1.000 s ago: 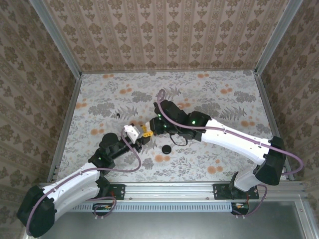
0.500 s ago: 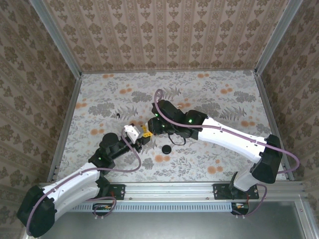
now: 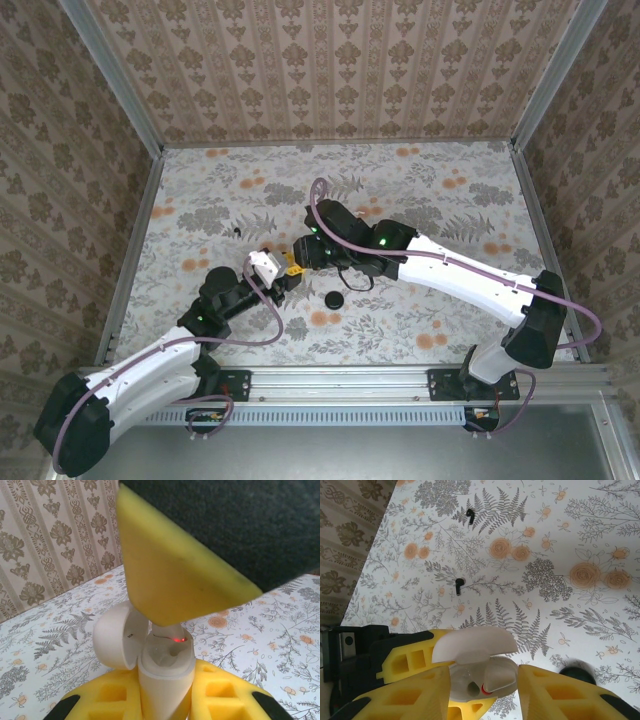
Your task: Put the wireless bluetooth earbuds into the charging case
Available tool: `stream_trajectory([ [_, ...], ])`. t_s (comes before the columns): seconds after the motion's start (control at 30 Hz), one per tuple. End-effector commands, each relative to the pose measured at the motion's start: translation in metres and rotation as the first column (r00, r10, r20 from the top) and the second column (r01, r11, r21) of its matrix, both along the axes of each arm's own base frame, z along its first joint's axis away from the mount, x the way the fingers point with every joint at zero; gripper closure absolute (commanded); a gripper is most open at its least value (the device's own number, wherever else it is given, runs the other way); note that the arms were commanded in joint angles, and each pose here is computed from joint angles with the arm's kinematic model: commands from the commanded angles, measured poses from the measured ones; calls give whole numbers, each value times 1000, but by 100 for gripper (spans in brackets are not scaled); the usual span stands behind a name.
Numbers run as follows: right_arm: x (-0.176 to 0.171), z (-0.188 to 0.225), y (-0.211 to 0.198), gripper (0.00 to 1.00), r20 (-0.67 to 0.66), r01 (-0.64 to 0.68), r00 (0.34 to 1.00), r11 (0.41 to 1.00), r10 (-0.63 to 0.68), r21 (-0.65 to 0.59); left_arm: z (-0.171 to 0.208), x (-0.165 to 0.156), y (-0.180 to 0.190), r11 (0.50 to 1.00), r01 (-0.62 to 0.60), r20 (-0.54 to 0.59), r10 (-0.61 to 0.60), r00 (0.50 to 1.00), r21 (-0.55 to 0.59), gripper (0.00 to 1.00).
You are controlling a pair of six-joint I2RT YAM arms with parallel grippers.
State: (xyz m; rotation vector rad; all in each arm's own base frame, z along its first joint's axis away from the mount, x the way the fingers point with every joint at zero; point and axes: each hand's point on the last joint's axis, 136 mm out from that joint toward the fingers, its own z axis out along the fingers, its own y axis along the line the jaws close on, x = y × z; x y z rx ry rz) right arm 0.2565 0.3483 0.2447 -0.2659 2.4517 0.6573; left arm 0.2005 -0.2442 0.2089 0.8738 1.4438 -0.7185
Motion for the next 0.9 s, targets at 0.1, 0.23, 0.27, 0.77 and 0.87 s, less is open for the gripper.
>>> stream_trajectory([
  [0.1, 6, 38, -27, 58, 62, 39, 997, 997, -43, 65, 22, -4, -3, 999, 25, 46, -24, 999, -42, 100],
  [0.23, 19, 37, -55, 57, 58, 89, 994, 995, -92, 49, 20, -4, -2, 999, 21, 32, -20, 999, -39, 100],
  [0.27, 21, 35, -60, 57, 53, 98, 994, 994, -100, 40, 20, -5, -2, 999, 22, 29, -21, 999, -39, 100],
  [0.77, 94, -37, -108, 57, -38, 130, 989, 970, -141, -206, 5, 2, -5, 999, 14, -67, -17, 998, -38, 100],
  [0.87, 116, -59, -105, 58, -57, 95, 992, 960, -114, -265, 4, 3, -9, 998, 28, -95, -33, 995, -53, 100],
])
